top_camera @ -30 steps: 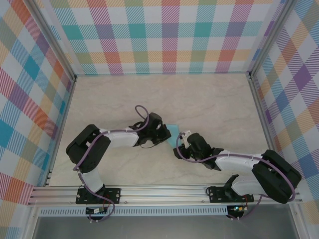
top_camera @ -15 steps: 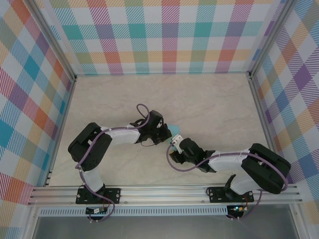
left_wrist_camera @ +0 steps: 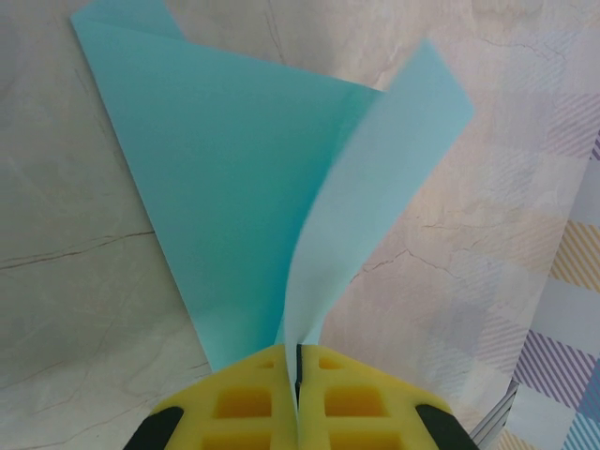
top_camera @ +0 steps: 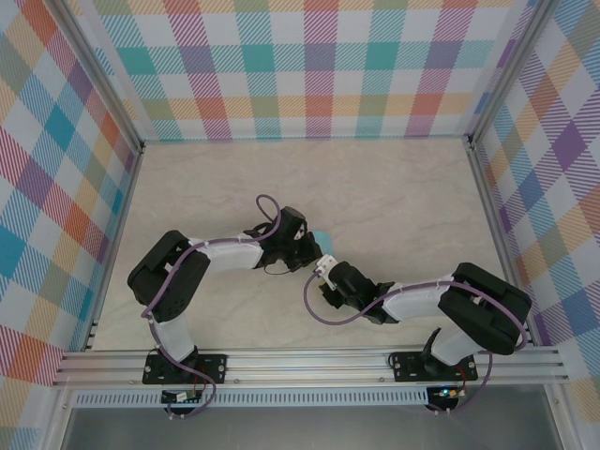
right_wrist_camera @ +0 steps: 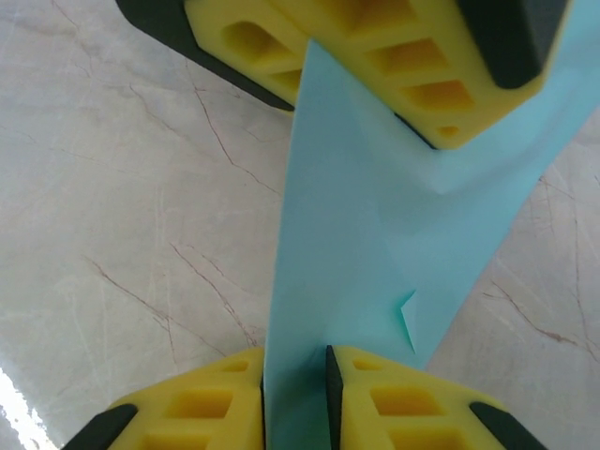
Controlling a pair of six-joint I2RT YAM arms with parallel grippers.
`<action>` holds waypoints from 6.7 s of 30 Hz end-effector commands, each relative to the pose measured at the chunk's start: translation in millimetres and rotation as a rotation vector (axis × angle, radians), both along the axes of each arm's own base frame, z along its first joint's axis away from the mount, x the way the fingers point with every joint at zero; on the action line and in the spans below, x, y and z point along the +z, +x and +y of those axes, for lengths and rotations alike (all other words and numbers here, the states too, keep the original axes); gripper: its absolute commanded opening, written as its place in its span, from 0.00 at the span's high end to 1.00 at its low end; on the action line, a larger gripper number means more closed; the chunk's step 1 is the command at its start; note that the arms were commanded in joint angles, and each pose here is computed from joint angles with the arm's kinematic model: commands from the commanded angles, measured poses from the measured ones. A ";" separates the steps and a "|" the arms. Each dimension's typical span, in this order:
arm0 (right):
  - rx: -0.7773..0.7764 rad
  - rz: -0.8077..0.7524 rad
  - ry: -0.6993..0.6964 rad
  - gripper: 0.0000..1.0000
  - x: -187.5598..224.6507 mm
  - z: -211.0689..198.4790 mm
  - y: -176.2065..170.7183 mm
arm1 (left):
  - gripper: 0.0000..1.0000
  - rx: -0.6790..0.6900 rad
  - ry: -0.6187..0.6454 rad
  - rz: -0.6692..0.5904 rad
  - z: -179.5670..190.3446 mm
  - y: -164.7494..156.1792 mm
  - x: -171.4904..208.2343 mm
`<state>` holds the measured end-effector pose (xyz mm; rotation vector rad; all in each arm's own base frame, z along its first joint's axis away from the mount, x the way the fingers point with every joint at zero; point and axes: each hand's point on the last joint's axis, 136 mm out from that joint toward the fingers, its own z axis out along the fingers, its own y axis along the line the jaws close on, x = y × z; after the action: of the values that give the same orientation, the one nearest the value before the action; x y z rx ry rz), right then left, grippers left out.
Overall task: Fold a paper plane with a square sheet of paper (pick it up from the middle)
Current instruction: Fold the wing for the fifth time at the center of the table.
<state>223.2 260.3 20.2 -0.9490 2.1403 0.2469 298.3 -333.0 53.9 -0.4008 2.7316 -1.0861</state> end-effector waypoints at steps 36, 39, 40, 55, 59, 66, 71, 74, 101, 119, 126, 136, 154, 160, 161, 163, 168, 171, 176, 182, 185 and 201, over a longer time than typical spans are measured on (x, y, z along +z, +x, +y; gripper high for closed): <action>0.002 0.557 0.492 1.00 28.8 46.5 -37.2 | 0.46 0.106 0.072 -0.211 78.1 -24.5 53.4; -0.009 0.618 0.539 1.00 30.2 49.1 -35.7 | 0.48 0.085 0.031 -0.228 71.4 -26.1 55.1; -0.016 0.635 0.554 1.00 29.4 48.9 -35.1 | 0.49 0.081 0.018 -0.231 69.6 -26.2 55.9; -0.193 0.817 0.647 1.00 2.9 44.7 -30.2 | 0.54 0.000 -0.086 -0.230 36.9 -25.9 46.6; -0.242 0.810 0.673 1.00 -1.0 40.7 -25.8 | 0.54 -0.004 -0.083 -0.231 34.2 -26.4 41.1; -0.303 0.820 0.680 0.98 -4.9 32.1 -27.7 | 0.54 0.000 -0.086 -0.246 34.5 -27.3 39.0; -0.354 0.859 0.708 0.97 -10.0 30.6 -28.4 | 0.54 -0.031 -0.106 -0.248 25.9 -29.7 35.0; -0.372 0.895 0.718 0.96 -14.0 33.1 -29.2 | 0.54 -0.046 -0.113 -0.245 21.2 -30.9 30.7; -0.503 0.949 0.616 0.85 -25.1 14.9 -38.8 | 0.54 -0.076 0.018 -0.158 20.9 -30.3 -36.5; -0.467 1.090 0.486 0.92 -20.2 14.4 -65.2 | 0.56 -0.077 0.052 -0.114 25.4 -35.6 -49.3; -0.456 1.152 0.427 0.90 -25.0 10.3 -81.2 | 0.57 -0.062 0.068 -0.091 27.4 -35.6 -52.8; -0.503 1.189 0.337 0.89 -33.2 -3.7 -95.2 | 0.57 -0.045 0.091 -0.058 31.1 -37.4 -60.5; -0.596 1.142 0.029 0.95 -60.7 -29.4 -114.5 | 0.60 -0.027 0.150 0.031 36.6 -42.7 -79.8; -0.546 1.111 0.081 0.90 -43.0 -18.0 -111.6 | 0.60 -0.032 0.169 0.047 38.8 -45.2 -83.3; -0.534 1.105 0.095 0.89 -38.8 -15.4 -110.2 | 0.60 -0.033 0.170 0.047 39.0 -45.3 -83.4; -0.527 1.100 0.098 0.88 -32.7 -14.9 -109.1 | 0.60 -0.032 0.174 0.052 39.7 -46.1 -84.8; -0.494 1.107 0.056 0.89 -32.7 -16.0 -116.3 | 0.60 -0.033 0.174 0.057 38.8 -45.8 -86.4; -0.502 1.097 0.029 0.89 -36.0 -20.5 -118.3 | 0.60 -0.033 0.176 0.061 38.8 -45.9 -87.3; -0.521 1.055 -0.054 0.89 -34.5 -27.2 -117.3 | 0.60 -0.036 0.171 0.061 37.9 -45.8 -86.2; -0.498 0.904 0.133 0.85 9.9 -15.1 -90.8 | 0.60 -0.036 0.170 0.060 38.5 -46.4 -86.0; -0.514 0.845 0.217 0.81 28.6 -18.0 -79.2 | 0.60 -0.038 0.167 0.059 37.9 -46.7 -86.3; -0.385 0.957 0.699 0.82 66.3 7.0 -61.0 | 0.60 -0.043 0.164 0.066 35.3 -45.7 -87.1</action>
<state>162.4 254.9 75.6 0.0558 2.7070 1.1969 275.0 -315.7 22.8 -0.3139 2.7181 -1.0291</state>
